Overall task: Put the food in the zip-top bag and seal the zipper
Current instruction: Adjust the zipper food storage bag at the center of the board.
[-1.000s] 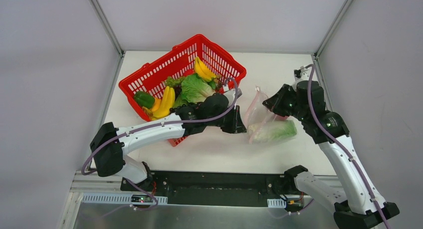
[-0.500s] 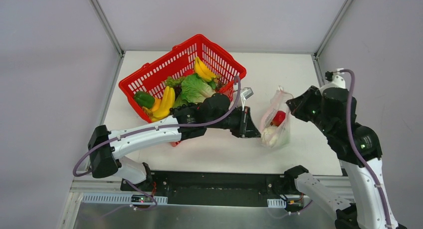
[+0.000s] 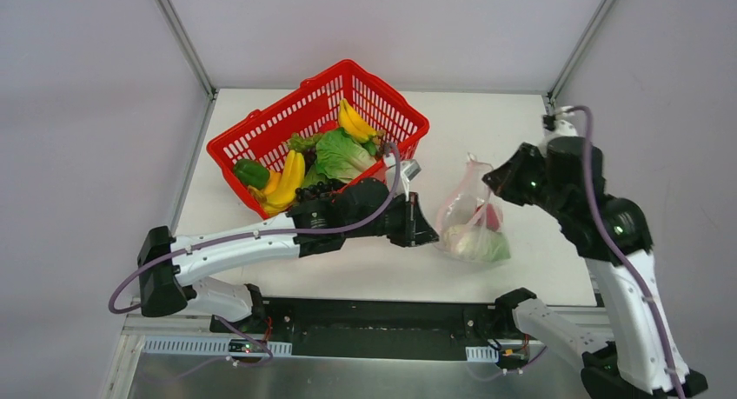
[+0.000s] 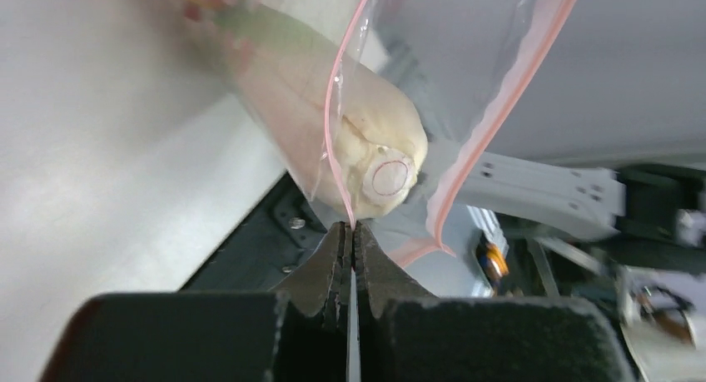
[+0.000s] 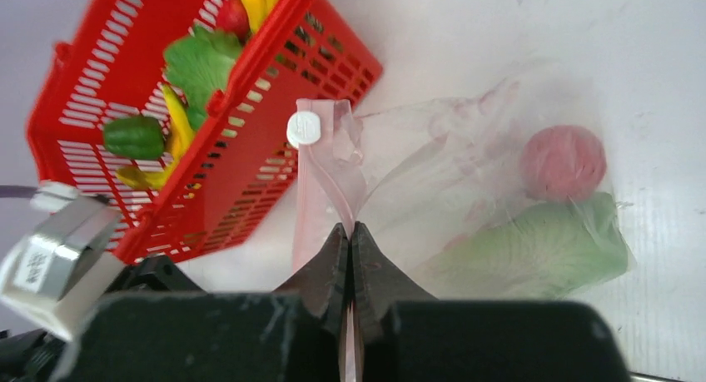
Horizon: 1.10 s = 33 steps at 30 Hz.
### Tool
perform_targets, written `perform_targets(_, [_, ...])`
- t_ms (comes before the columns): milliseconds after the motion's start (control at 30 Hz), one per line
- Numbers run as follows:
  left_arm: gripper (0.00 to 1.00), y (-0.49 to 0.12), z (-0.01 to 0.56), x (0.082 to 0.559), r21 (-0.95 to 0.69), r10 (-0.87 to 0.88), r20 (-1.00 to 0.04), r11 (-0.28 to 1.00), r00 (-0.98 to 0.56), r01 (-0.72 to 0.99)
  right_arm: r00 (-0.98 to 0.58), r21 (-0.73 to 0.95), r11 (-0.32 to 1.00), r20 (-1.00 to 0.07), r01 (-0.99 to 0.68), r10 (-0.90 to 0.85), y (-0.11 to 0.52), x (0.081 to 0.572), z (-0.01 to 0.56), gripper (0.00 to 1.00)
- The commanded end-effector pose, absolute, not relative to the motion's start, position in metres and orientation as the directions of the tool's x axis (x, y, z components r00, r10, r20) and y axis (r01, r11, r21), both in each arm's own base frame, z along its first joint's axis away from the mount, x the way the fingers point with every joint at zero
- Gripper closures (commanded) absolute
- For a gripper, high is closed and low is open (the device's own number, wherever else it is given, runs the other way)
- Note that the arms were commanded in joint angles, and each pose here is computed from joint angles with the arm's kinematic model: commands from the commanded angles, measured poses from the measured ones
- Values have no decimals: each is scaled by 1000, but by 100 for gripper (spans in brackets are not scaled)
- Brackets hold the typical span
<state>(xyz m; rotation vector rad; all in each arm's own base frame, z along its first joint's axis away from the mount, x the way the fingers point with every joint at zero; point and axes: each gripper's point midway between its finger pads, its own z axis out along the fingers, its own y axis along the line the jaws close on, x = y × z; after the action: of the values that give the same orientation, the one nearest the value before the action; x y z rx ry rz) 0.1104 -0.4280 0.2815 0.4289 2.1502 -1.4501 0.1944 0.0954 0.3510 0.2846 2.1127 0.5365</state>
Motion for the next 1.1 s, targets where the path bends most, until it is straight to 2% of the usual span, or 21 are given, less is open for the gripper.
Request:
perform_targets(0, [100, -374, 253, 151, -626, -132, -651, 650, -748, 430, -682, 493, 865, -664, -90, 307, 138, 227, 314, 100])
perform_targets(67, [97, -357, 241, 164, -542, -117, -699, 730, -705, 416, -704, 509, 854, -646, -111, 294, 148, 233, 300, 100])
perform_targets(133, [69, -355, 238, 171, -514, -104, -719, 745, -687, 426, -718, 534, 832, -637, -150, 280, 160, 236, 292, 100])
perform_targets(200, [54, -357, 238, 176, -503, -83, -722, 744, -687, 439, -736, 556, 813, -621, -171, 270, 169, 238, 286, 100])
perform_targets(400, [38, -354, 222, 195, -447, -47, -709, 801, -704, 397, -744, 597, 782, -602, -179, 289, 181, 246, 281, 100])
perform_targets(600, [16, -348, 217, 215, -376, -16, -733, 842, -680, 386, -751, 626, 755, -590, -195, 295, 187, 243, 287, 100])
perform_targets(767, [14, -361, 225, 232, -396, 19, -733, 801, -680, 449, -745, 609, 769, -602, -196, 287, 180, 236, 289, 100])
perform_targets(933, [22, -368, 229, 246, -448, -28, -741, 766, -671, 462, -756, 606, 768, -597, -207, 267, 180, 229, 287, 100])
perform_targets(1067, [28, -381, 223, 248, -470, 11, -723, 726, -691, 503, -753, 614, 758, -601, -220, 268, 180, 226, 290, 100])
